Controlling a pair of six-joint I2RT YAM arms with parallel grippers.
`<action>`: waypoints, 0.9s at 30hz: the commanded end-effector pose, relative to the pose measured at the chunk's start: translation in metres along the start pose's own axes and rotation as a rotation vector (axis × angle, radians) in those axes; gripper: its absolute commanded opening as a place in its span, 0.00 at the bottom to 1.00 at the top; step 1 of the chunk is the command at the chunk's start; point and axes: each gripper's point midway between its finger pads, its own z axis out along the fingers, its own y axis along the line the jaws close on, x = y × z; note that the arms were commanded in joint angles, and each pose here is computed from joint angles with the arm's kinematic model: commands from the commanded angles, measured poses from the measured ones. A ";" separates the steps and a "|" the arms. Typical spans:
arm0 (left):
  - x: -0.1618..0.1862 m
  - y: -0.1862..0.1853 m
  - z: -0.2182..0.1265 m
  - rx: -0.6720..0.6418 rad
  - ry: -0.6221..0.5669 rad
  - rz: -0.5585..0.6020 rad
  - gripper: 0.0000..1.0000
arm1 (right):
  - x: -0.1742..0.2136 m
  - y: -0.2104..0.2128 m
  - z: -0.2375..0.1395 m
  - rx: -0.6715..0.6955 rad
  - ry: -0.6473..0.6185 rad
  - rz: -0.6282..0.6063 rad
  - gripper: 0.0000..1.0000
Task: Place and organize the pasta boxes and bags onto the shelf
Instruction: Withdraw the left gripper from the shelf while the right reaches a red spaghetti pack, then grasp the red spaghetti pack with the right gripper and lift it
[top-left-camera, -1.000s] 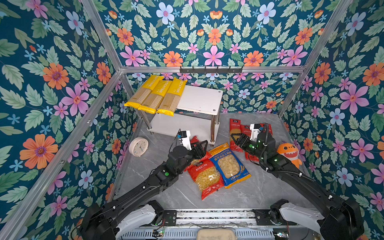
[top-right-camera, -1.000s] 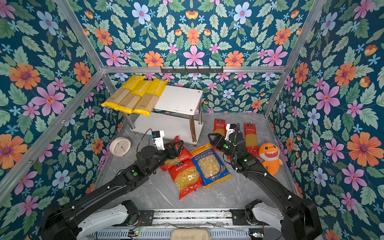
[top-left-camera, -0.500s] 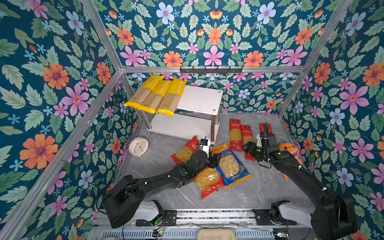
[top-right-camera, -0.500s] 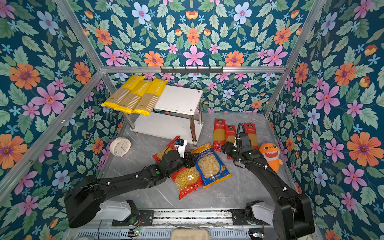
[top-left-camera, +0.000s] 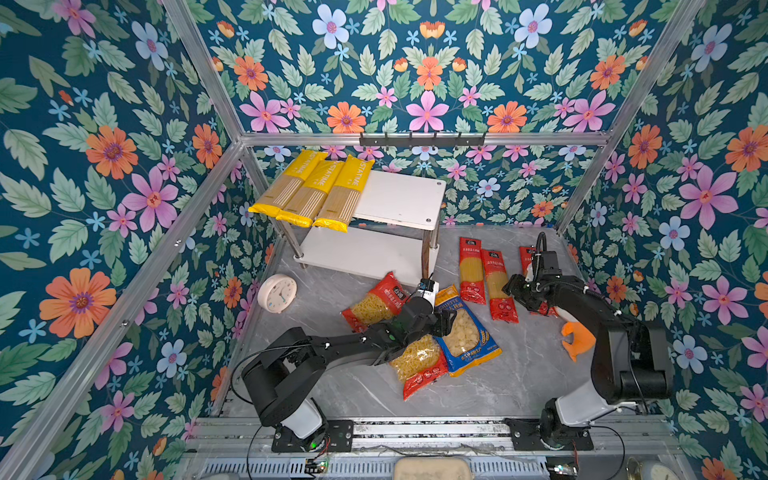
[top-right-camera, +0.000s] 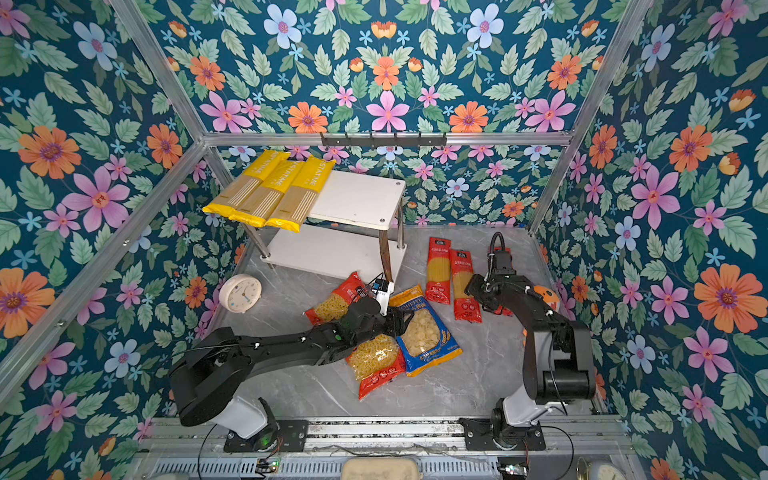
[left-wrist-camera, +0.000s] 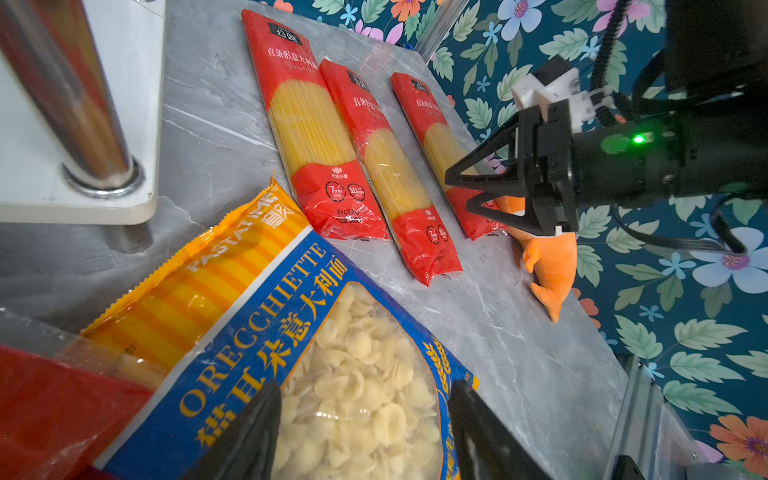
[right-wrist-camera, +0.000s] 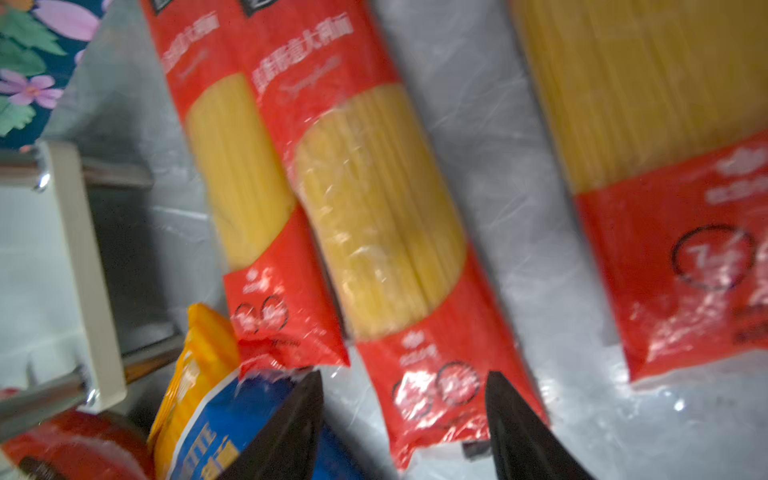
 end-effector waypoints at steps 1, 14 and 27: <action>-0.002 -0.007 0.003 0.024 0.002 0.010 0.67 | -0.004 -0.005 0.017 0.034 0.036 -0.045 0.64; -0.003 -0.006 0.003 0.012 0.001 0.013 0.67 | 0.026 -0.019 0.049 0.034 0.158 -0.030 0.38; -0.002 -0.008 0.007 0.020 0.010 0.007 0.66 | 0.079 -0.032 0.012 -0.008 0.194 0.009 0.14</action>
